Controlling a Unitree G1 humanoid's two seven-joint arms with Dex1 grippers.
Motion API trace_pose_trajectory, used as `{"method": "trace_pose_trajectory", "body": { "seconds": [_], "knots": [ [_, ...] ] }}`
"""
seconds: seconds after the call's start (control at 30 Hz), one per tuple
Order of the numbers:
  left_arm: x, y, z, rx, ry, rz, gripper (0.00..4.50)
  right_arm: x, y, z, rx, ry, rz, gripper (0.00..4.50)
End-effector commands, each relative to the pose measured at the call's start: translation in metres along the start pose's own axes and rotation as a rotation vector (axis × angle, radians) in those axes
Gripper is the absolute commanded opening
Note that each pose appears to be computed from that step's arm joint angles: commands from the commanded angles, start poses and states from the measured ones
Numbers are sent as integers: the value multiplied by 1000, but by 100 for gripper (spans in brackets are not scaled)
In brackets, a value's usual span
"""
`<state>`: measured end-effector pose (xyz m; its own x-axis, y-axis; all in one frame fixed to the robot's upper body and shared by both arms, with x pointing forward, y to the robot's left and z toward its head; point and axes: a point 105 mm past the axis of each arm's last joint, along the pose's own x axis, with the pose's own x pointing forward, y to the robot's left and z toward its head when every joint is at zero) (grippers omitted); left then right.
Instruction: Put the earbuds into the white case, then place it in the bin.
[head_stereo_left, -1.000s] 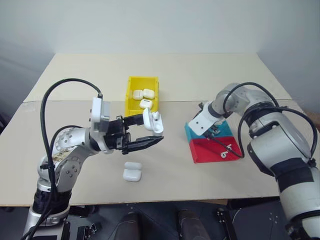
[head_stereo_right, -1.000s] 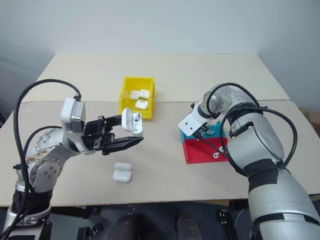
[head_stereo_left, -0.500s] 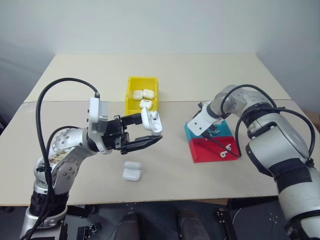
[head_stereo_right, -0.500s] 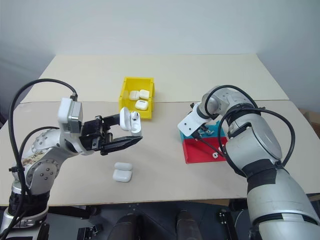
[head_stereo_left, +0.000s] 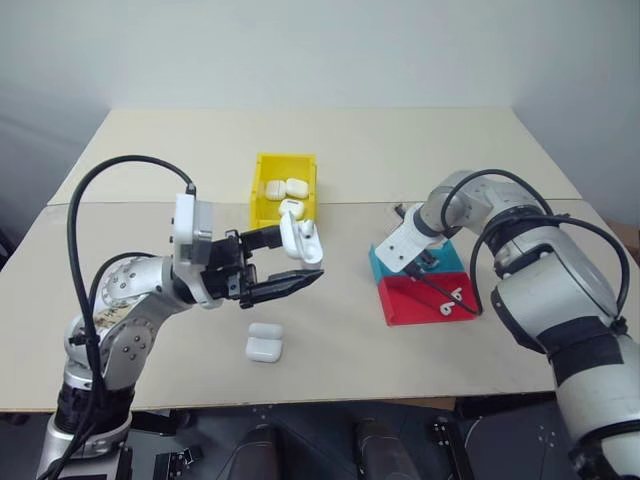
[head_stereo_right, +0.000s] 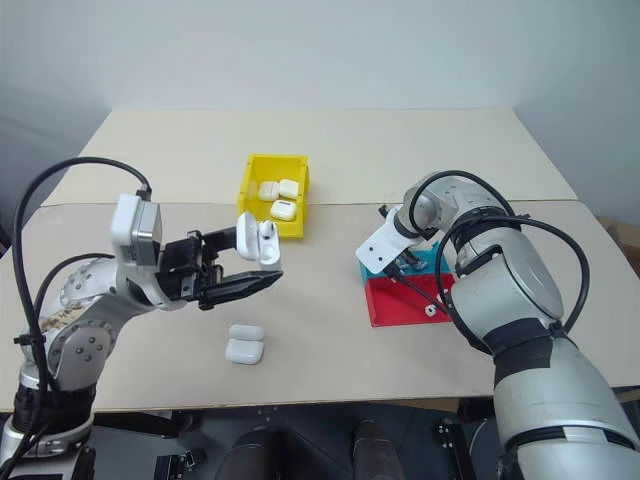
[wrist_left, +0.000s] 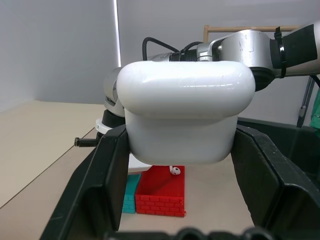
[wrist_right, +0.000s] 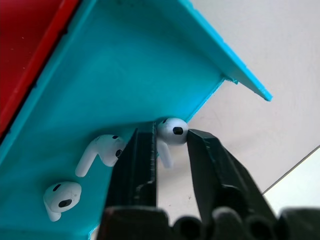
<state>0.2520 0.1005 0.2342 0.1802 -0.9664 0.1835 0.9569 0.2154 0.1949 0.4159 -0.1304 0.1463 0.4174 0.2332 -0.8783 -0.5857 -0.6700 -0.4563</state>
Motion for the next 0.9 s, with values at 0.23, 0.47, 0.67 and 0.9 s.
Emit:
{"method": "trace_pose_trajectory", "body": {
  "seconds": [0.23,0.47,0.67,0.9],
  "knots": [
    [0,-5,12,56,-12,-19,277,-1,-1,0,29,-9,-13,61],
    [1,-2,13,61,-8,-40,277,-29,-27,5,231,-167,-123,61],
    [4,6,15,60,-23,-83,277,-81,-48,12,450,-485,-212,61],
    [10,18,19,67,-29,-145,277,-141,-30,25,778,-962,-371,61]
  ]
}}
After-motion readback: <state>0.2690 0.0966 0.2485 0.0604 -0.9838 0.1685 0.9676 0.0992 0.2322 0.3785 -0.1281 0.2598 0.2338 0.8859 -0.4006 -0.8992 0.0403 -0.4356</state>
